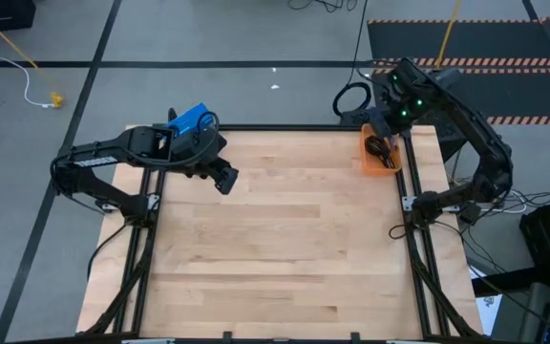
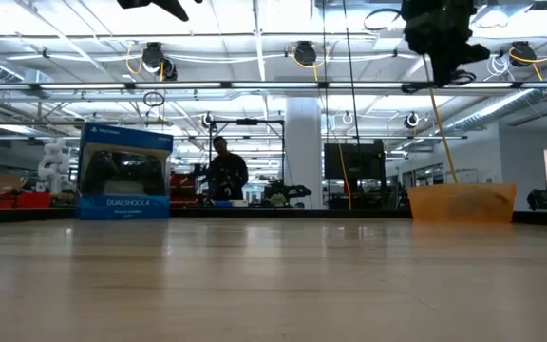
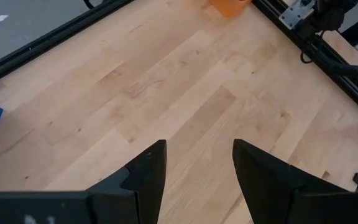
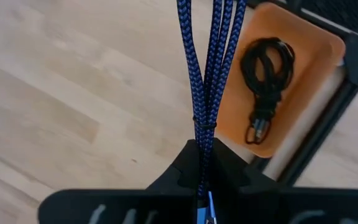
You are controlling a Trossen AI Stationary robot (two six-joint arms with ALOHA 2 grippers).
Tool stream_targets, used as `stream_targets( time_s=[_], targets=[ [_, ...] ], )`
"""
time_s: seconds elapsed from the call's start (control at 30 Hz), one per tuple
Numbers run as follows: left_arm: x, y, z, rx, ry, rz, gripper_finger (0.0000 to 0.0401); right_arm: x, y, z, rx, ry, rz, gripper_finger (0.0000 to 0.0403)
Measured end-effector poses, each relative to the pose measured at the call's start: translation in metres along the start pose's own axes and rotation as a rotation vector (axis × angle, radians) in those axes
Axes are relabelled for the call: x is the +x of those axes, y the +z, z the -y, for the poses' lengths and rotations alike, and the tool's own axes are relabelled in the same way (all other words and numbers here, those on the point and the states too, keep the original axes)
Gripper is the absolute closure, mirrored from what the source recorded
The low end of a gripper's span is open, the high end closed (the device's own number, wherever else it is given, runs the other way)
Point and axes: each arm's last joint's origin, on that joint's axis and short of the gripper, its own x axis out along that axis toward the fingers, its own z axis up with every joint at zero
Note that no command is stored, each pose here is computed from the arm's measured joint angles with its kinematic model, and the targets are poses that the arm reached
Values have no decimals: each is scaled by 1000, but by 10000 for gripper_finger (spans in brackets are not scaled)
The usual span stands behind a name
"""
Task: Pick and place USB-C Cables
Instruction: Put the blue charger cable into the orange bin
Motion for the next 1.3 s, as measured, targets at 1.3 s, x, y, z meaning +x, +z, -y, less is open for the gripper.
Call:
stream_targets(
  time_s=[1.3],
  targets=[
    [2, 5, -7, 43, 22, 10, 215, 62, 3, 30, 372, -39, -45, 401]
  ],
)
